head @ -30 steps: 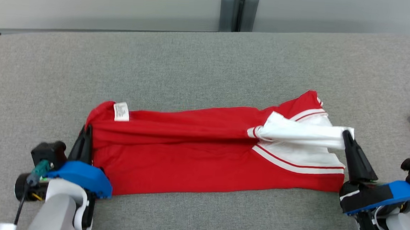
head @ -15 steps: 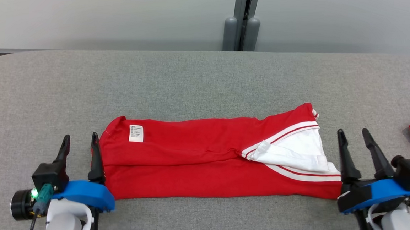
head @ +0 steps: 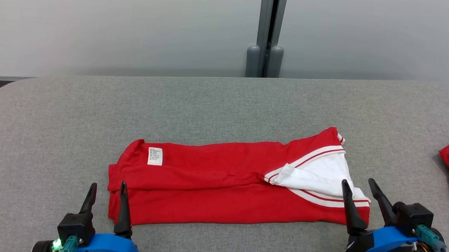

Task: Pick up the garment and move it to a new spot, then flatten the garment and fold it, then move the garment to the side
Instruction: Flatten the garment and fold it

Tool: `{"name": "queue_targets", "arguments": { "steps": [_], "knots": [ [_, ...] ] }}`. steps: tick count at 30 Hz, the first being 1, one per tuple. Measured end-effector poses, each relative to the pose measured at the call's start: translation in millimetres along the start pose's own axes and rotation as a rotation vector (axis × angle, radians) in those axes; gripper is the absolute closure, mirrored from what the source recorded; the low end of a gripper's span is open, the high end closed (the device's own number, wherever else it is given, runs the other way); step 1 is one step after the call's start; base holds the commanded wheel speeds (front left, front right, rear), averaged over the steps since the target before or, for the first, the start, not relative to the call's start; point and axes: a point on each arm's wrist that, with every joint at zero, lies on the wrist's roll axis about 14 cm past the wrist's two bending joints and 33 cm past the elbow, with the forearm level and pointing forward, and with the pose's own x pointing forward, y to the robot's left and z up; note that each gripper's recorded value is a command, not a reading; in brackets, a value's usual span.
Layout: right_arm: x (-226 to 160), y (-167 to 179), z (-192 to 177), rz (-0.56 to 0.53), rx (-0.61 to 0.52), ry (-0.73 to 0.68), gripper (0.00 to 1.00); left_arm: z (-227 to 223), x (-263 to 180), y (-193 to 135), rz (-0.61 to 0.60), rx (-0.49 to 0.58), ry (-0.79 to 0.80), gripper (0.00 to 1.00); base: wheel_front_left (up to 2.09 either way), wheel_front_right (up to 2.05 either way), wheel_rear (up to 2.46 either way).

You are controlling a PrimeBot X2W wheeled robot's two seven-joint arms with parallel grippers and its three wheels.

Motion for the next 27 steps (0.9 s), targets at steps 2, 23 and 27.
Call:
{"name": "queue_targets", "arguments": {
  "steps": [2, 23, 27],
  "knots": [
    [0.1, 0.4, -2.1, 0.0, 0.0, 0.006, 0.0, -1.6, -1.0, -0.5, -0.001, -0.003, 0.004, 0.0, 0.0, 0.0, 0.0],
    [67.5, -18.1, -88.5, -0.043, 0.048, 0.343, 0.0, -50.9, 27.7, -15.0, -0.026, -0.056, 0.161, 0.0, 0.0, 0.0, 0.0],
    [70.7, -8.7, -97.1, -0.037, 0.11, 0.368, 1.0, -54.7, 27.7, -12.0, -0.015, -0.054, 0.172, 0.0, 0.0, 0.0, 0.0]
  ]
}}
